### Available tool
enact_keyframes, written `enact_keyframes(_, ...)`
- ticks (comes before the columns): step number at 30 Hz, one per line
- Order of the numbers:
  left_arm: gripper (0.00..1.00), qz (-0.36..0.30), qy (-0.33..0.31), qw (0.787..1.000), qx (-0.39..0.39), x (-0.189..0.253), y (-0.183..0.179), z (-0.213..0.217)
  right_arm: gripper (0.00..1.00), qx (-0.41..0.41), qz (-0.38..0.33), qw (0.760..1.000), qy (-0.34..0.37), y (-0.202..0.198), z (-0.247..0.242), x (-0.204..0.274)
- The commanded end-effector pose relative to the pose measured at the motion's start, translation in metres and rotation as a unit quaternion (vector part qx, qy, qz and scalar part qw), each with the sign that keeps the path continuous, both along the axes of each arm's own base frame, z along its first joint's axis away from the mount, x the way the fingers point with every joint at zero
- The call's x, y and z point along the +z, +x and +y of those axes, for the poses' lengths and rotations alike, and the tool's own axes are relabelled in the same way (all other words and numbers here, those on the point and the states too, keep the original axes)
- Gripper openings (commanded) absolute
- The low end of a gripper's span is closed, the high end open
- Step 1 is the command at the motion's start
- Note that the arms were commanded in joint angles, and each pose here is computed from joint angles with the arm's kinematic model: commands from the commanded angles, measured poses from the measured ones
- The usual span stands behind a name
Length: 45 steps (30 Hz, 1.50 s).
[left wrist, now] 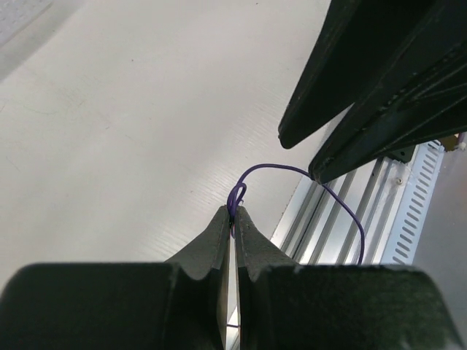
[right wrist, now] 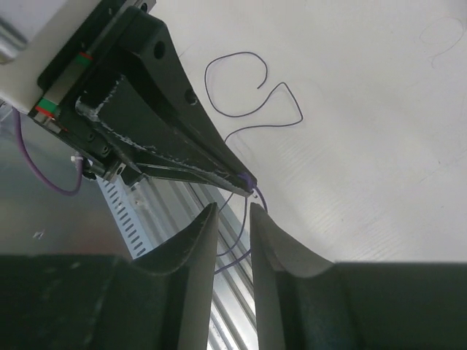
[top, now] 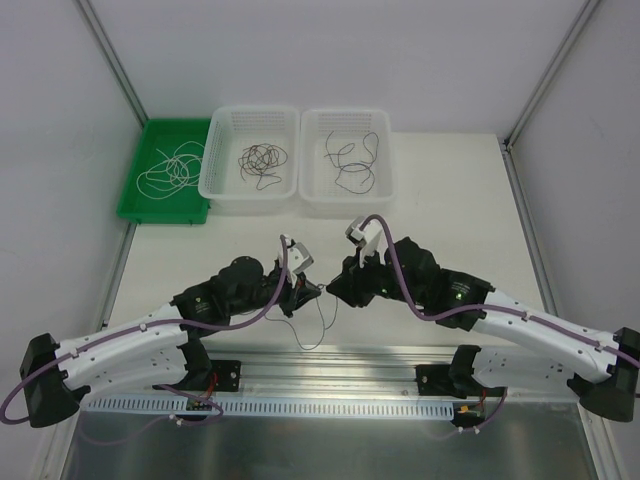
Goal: Untangle the cables
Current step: Untie the cable.
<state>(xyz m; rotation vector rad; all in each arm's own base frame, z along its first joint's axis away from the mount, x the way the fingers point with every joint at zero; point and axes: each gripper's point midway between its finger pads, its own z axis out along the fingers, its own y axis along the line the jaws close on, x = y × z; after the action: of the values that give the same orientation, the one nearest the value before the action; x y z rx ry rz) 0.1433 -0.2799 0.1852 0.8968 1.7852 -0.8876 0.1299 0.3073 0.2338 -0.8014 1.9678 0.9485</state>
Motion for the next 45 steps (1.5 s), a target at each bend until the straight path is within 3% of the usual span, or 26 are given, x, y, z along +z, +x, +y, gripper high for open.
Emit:
enact_keyframes(1, 0.00, -0.002, -0.031, 0.999, 0.021, 0.022, 0.007, -0.007, 0.26, -0.010, 0.009, 0.999, 0.044, -0.001, 0.008, 0.012)
enact_keyframes(6, 0.00, 0.005, -0.042, 0.999, 0.023, 0.027, 0.006, -0.008, 0.20, 0.002, 0.031, 0.999, 0.030, -0.003, 0.019, -0.002)
enact_keyframes(17, 0.00, 0.004, -0.061, 0.998, 0.003, 0.038, -0.004, -0.008, 0.20, -0.018, 0.036, 0.999, 0.008, 0.007, 0.019, -0.018)
enact_keyframes(39, 0.00, 0.013, -0.054, 0.996, -0.064, 0.034, -0.022, -0.019, 0.20, -0.006, 0.005, 0.999, 0.037, 0.006, 0.014, 0.001)
enact_keyframes(45, 0.00, 0.007, -0.059, 0.997, -0.059, 0.038, -0.020, -0.017, 0.13, 0.001, 0.011, 0.999, 0.033, 0.004, 0.016, -0.004)
